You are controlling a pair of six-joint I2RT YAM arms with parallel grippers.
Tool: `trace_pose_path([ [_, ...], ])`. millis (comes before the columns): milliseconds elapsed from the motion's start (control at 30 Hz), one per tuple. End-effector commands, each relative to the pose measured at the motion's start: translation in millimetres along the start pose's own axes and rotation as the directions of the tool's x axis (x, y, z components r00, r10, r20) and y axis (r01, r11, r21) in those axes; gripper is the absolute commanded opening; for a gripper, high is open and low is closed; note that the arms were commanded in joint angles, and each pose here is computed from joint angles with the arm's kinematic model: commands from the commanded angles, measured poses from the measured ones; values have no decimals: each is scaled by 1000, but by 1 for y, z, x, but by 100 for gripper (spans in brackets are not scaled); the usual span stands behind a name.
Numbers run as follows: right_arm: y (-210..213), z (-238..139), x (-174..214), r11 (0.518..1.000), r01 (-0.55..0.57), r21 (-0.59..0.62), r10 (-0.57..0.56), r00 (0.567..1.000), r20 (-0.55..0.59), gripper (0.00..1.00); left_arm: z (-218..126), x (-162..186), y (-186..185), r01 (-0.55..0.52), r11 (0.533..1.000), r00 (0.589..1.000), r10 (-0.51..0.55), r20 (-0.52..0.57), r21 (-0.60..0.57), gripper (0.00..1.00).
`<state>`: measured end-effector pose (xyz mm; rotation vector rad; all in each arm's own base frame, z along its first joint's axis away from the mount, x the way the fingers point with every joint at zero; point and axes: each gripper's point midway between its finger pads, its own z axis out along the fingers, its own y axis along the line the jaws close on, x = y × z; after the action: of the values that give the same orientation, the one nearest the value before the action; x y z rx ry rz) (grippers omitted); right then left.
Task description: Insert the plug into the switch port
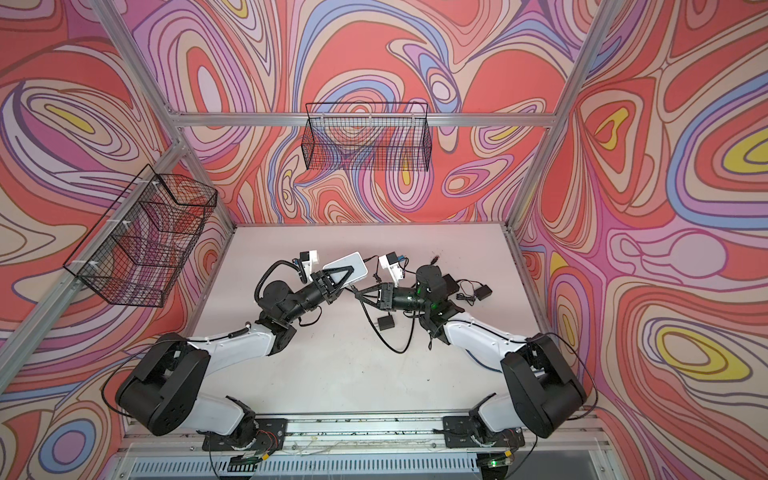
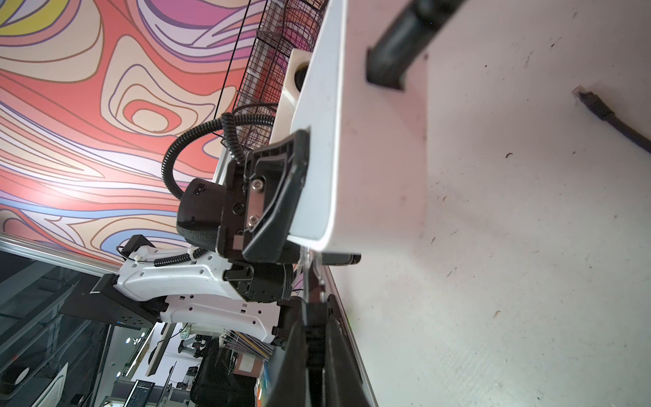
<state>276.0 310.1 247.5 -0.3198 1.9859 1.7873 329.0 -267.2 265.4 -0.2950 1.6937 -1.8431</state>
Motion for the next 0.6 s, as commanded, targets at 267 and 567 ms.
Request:
trace_pose_path([
  [267,9,0,-16,999,27,-37,-27,999,18,0,-3,5,-25,-54,995,998,55,-13,81,8],
  [567,4,-1,-19,999,22,-27,-22,1000,20,0,-5,5,-26,-53,995,998,54,-13,85,8],
])
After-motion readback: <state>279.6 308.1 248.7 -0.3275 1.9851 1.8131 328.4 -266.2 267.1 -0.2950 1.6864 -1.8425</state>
